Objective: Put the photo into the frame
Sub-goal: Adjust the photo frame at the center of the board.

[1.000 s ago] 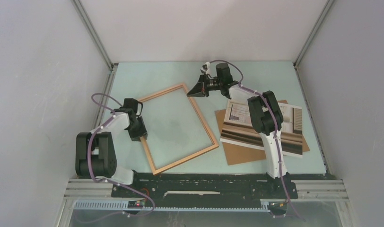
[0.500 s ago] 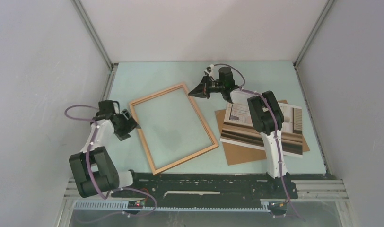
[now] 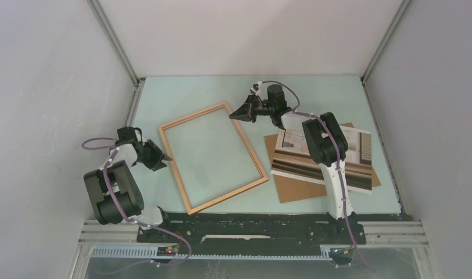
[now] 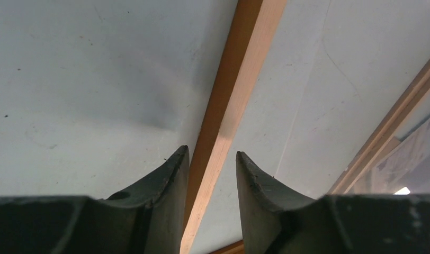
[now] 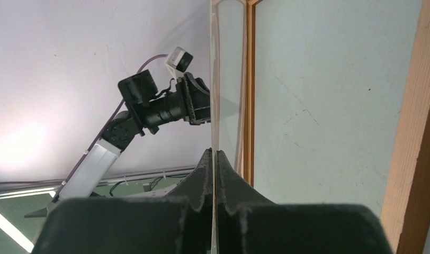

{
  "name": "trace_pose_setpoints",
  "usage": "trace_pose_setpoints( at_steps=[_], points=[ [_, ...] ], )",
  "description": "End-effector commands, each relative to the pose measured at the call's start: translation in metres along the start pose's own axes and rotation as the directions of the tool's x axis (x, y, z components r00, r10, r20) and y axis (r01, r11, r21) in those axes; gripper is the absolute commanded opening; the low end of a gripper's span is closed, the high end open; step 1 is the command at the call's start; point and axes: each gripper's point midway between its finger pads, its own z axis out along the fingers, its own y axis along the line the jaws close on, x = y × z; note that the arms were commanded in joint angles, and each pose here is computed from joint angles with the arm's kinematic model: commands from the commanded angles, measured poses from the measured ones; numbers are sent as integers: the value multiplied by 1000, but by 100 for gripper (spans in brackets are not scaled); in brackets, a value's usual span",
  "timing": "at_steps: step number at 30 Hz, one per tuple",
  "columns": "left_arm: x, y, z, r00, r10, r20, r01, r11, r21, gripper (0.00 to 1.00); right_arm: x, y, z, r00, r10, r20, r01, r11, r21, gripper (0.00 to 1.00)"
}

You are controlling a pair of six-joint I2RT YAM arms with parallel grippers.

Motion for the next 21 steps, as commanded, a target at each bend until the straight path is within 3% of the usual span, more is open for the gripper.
trace_pose_setpoints(
  at_steps=[1, 12, 17, 19, 21],
  points=[
    [4, -2, 8, 999, -14, -35, 16, 999, 39, 36, 3, 32, -2, 999, -42, 9, 42, 997, -62, 0],
    [11, 6, 13, 997, -28, -68, 29, 1000, 6, 18, 18, 43, -11, 999, -47, 17, 48, 995, -91, 0],
    [8, 7, 7, 999, -18, -31, 18, 1000, -5, 34, 20, 42, -11, 999, -44, 15, 46, 995, -89, 0],
    [8, 11, 6, 999, -24, -30, 23, 999, -31, 33, 23, 39, -10, 999, -39, 14, 40, 996, -84, 0],
    [11, 11, 8, 998, -29, -48, 28, 999, -26, 26, 25, 38, -7, 999, -40, 11, 41, 995, -87, 0]
  ],
)
